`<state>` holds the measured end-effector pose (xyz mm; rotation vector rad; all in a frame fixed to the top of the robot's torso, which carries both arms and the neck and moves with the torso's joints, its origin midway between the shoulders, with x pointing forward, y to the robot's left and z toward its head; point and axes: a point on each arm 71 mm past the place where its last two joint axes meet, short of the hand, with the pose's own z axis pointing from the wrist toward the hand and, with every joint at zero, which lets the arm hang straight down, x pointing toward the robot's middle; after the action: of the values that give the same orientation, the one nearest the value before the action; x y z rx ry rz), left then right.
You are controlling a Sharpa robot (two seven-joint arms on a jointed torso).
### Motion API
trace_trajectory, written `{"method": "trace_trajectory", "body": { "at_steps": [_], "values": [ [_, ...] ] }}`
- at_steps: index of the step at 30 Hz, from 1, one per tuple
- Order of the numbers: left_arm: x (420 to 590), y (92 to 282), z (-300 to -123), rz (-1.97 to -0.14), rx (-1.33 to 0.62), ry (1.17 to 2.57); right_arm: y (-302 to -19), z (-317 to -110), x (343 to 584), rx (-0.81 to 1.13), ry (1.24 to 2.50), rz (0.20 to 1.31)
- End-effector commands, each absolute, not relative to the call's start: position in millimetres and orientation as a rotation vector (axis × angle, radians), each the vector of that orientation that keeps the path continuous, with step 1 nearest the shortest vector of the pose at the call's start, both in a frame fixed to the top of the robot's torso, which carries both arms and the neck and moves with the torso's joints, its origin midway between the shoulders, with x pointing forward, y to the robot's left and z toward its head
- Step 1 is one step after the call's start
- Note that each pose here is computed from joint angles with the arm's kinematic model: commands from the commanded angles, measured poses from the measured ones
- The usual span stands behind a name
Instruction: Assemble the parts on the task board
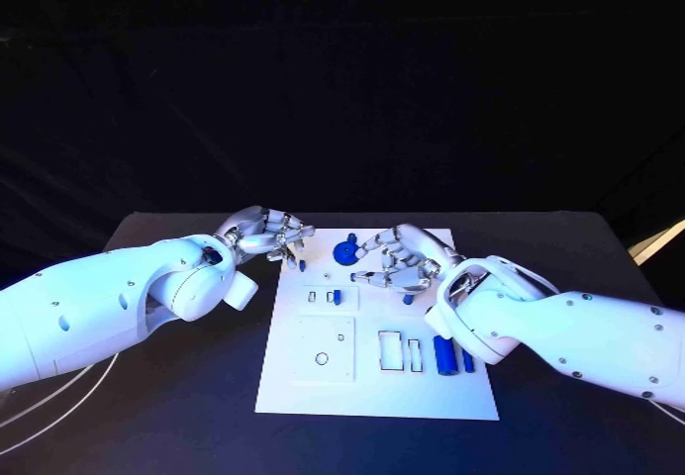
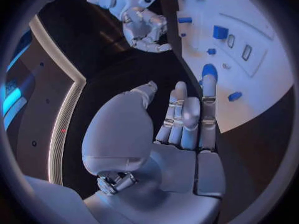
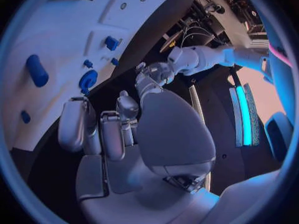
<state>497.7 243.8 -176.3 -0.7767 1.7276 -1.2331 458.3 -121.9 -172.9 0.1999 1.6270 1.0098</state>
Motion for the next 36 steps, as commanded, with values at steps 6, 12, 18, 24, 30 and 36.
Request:
{"method": "trace_trajectory", "body": {
  "at_steps": [6,12,18,24,30,36],
  "values": [
    [496.6,234.7,-185.8,-0.936,-0.604,2.077,-169,-157,471,0.41,1.677,1.018],
    [501.7,224.6,-181.7,-0.769,-0.498,2.214,-194,-153,481,0.487,1.671,0.978],
    [509.3,209.7,-179.7,-0.669,-0.432,2.265,-207,-152,489,0.516,1.658,0.947],
    [518.5,194.2,-176.5,-0.597,-0.36,2.272,-216,-151,496,0.529,1.636,0.921],
    [523.8,182.9,-174.5,-0.565,-0.308,2.285,-220,-151,500,0.534,1.625,0.907],
    [527.9,173.5,-178.1,-0.531,-0.257,2.313,-223,-150,502,0.536,1.618,0.899]
  ]
}}
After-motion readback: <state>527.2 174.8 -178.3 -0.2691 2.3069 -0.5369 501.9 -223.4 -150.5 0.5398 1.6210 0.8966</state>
